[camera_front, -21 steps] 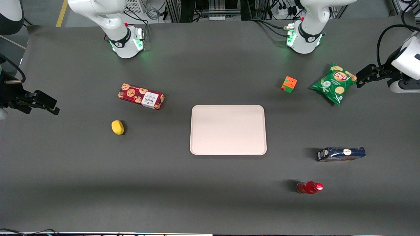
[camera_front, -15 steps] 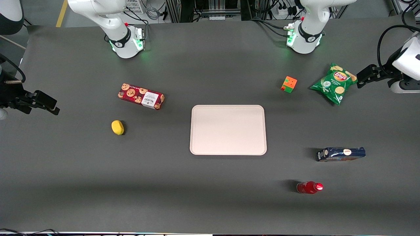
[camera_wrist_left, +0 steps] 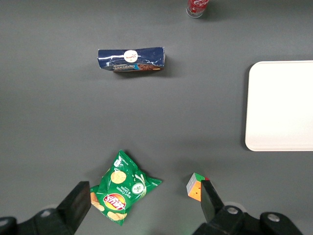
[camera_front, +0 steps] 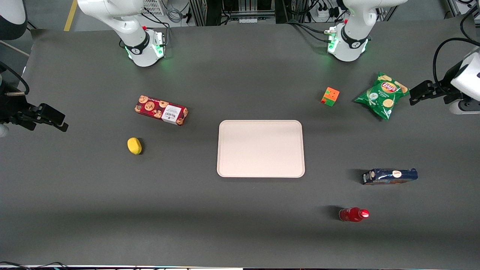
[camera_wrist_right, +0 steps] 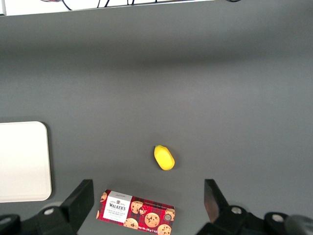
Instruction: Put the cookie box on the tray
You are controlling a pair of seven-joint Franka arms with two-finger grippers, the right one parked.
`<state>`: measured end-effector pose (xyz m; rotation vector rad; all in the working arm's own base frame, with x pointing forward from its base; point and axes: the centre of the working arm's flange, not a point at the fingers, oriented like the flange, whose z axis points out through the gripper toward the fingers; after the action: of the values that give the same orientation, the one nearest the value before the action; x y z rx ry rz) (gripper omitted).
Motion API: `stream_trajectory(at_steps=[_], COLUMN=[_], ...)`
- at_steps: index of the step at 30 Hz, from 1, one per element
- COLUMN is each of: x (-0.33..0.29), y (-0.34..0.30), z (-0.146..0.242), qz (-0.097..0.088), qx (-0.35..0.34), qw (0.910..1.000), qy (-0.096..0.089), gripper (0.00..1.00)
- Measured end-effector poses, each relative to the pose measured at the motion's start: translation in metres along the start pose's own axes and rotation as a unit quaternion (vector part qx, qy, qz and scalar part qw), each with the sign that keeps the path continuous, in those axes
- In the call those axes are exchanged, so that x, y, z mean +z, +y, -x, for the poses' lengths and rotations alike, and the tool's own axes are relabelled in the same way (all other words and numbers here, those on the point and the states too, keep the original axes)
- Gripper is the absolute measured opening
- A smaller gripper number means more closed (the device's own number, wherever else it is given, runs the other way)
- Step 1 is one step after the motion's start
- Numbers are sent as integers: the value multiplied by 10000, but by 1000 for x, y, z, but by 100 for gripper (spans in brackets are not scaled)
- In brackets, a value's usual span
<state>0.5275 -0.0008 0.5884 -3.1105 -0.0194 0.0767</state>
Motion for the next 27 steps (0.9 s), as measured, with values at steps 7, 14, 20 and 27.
stream_trajectory(at_steps=[7,14,20,27], x=[3,6,10,-5], y=[-2,-4,-8,-14], z=[-3,-5,-6,-4], qz=[6,9,13,11], qx=[-21,-37,-188,-608], qw=[10000,10000,9998,9981], qy=[-28,-62,-104,-105], gripper=[100,100,100,100])
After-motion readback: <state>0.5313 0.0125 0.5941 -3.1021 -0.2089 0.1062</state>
